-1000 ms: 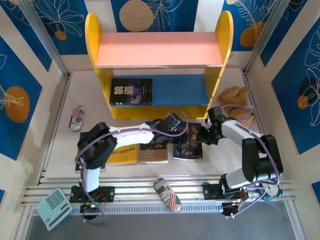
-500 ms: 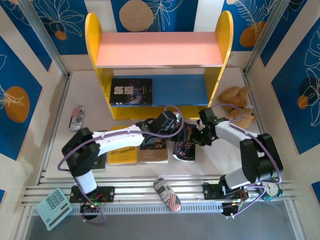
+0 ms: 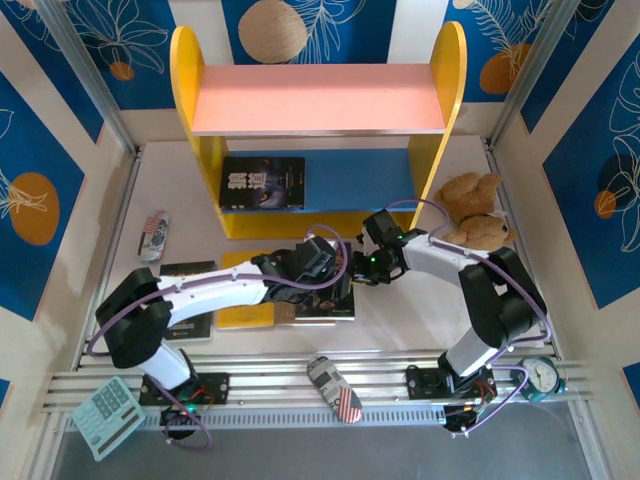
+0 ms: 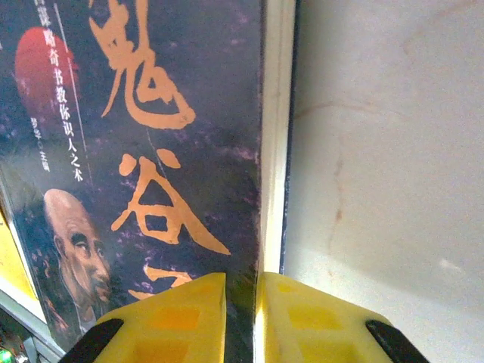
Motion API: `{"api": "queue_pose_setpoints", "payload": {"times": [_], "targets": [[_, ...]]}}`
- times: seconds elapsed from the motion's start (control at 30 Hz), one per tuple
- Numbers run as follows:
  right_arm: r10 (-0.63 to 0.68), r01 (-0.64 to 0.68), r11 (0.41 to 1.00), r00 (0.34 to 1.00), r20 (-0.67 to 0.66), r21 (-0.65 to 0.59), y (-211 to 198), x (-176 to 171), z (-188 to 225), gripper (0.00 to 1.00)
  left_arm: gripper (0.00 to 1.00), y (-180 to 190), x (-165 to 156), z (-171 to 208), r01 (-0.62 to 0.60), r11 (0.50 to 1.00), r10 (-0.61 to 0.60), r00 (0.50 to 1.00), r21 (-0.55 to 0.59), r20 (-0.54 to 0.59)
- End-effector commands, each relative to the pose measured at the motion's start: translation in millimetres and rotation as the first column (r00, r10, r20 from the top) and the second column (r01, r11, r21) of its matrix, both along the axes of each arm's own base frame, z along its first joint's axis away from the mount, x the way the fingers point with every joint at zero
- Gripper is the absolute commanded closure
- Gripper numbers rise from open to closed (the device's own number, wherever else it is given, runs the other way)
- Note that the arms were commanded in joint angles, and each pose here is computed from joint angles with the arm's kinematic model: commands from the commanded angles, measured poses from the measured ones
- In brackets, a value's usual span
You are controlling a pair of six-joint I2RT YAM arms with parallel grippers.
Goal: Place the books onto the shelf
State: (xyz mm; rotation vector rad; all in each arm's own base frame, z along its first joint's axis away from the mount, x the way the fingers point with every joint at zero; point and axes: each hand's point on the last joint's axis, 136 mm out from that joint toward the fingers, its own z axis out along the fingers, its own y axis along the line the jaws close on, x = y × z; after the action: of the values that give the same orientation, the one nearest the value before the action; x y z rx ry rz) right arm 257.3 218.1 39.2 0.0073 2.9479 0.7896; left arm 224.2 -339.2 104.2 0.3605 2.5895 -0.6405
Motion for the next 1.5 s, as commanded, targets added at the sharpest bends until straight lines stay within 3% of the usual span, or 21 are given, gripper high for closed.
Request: {"api": "queue_pose_setpoints", "payload": {"times": [0.0, 0.3, 0.83, 1.23, 1.47], "targets": [[0.006, -0.006, 1.000, 1.000, -0.018, 0.028, 10, 0, 1, 0.81, 0.33, 32, 3, -5, -0.053, 0.994, 0.051, 0.998, 0.092, 0.023], [-0.002, 0.001, 1.000, 1.000, -0.029, -0.022, 0, -4, -8, 0.81, 0.29, 81, 16, -28, -0.165, 0.969, 0.167, 0.986, 0.184, 0.000], [-0.003, -0.001, 0.998, 0.998, -0.059, -0.060, -11, -15, -25, 0.82, 0.30, 52, 18, -72, -0.117, 0.984, 0.133, 0.983, 0.132, -0.125], [0.025, -0.027, 0.999, 0.998, -0.064, -0.036, 4, -14, -30, 0.82, 0.33, 16, 18, -36, -0.053, 0.994, 0.042, 0.993, -0.098, -0.109], [0.020, -0.023, 0.999, 0.998, -0.054, -0.043, 4, -12, -30, 0.79, 0.35, 17, 17, -9, -0.040, 0.987, 0.031, 0.997, -0.154, -0.065]]}}
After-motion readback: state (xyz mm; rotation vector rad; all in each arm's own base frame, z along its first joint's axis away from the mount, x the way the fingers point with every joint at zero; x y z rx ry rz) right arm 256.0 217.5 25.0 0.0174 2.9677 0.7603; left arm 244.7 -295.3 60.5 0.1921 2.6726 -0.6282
